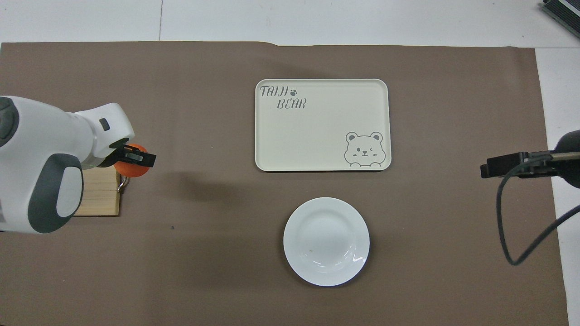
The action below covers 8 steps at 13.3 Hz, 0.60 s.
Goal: Place orange and plate with both arms
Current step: 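Carry the orange with the left gripper over the white plate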
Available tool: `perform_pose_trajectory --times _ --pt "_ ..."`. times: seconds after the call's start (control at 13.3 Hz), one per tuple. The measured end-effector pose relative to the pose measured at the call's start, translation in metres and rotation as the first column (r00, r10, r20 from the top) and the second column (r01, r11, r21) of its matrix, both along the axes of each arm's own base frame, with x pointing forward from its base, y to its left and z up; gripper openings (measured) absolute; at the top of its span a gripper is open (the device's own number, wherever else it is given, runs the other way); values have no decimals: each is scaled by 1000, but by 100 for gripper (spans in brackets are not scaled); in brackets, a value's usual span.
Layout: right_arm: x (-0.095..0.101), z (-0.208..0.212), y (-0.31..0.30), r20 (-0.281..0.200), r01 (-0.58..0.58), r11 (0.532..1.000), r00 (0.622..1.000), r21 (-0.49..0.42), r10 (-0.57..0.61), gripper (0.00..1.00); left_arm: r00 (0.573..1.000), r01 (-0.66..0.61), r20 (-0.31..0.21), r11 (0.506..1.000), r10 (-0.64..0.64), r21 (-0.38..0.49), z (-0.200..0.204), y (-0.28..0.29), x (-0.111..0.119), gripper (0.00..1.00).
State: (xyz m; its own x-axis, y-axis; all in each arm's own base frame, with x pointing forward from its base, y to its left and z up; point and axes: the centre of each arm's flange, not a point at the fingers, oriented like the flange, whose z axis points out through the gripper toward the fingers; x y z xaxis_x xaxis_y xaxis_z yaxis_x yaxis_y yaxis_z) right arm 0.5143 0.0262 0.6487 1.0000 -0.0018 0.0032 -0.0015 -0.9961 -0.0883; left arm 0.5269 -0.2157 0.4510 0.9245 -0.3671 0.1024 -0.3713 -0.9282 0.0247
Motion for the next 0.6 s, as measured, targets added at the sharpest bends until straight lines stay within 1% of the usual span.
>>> perform_pose_trajectory --times 0.15,0.3,0.45,0.6 --pt "0 0 0 0 0 1000 1000 0 0 100 1000 -15 25 999 16 -32 -2 -67 -26 76" --pt "0 0 0 0 0 1000 1000 0 0 100 999 -15 39 998 17 -61 -7 -121 -52 76" --pt "0 0 0 0 0 1000 1000 0 0 100 999 -1 50 996 6 -87 -16 -164 -77 76" --pt "0 0 0 0 0 1000 1000 0 0 100 999 10 47 995 -5 -102 -29 -199 -101 76"
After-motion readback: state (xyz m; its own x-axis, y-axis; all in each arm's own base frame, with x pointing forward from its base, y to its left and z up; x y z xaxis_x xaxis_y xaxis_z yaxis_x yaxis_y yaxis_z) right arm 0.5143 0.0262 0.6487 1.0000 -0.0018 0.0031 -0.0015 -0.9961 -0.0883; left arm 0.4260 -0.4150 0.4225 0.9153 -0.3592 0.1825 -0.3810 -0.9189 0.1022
